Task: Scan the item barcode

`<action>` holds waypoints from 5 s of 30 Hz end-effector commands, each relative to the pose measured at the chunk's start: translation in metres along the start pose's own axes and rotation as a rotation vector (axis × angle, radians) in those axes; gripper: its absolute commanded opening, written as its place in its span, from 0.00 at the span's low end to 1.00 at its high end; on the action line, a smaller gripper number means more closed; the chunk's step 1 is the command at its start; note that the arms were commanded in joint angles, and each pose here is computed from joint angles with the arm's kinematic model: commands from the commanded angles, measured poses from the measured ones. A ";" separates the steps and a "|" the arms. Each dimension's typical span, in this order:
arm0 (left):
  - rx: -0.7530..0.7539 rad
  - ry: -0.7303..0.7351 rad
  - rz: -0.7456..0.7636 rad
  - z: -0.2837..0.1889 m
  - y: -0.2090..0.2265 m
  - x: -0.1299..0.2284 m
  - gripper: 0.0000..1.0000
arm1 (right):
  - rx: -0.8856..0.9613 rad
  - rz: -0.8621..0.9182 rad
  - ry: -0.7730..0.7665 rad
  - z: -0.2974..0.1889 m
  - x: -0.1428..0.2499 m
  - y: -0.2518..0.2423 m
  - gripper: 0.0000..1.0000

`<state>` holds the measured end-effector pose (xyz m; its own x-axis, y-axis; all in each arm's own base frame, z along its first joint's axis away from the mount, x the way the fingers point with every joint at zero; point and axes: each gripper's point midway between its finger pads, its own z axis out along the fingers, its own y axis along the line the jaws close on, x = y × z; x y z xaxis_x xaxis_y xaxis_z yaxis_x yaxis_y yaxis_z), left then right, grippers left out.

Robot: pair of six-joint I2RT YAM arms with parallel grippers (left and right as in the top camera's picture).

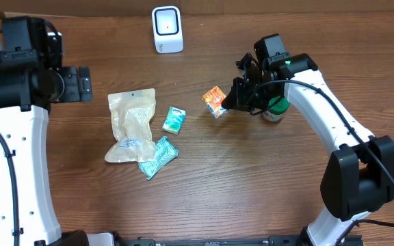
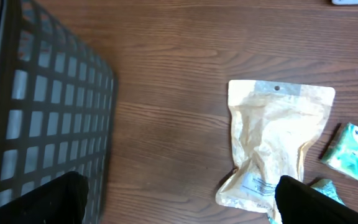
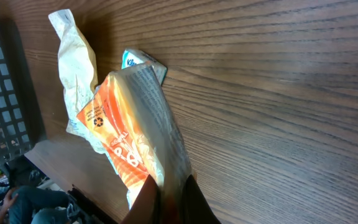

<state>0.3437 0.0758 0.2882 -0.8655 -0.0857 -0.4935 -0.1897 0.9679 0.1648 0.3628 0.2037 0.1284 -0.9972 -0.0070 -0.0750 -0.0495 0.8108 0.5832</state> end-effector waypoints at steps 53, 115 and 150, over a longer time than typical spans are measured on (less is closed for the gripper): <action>-0.189 0.049 -0.325 0.001 0.134 0.033 0.99 | 0.659 -1.053 -1.299 0.002 -0.230 0.149 0.04; -0.189 0.049 -0.325 0.001 0.134 0.033 1.00 | 0.878 -1.360 -0.932 0.072 -0.274 0.124 0.04; -0.189 0.049 -0.325 0.001 0.134 0.033 0.99 | 0.416 -0.687 -0.701 -0.170 -0.106 0.148 0.04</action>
<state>0.2893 0.2008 0.2881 -0.7660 -0.4108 -0.4944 -0.5438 0.8243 0.1575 0.4668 0.2288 0.3841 -0.3366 -0.4403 -0.8323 -0.4403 0.8549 -0.2742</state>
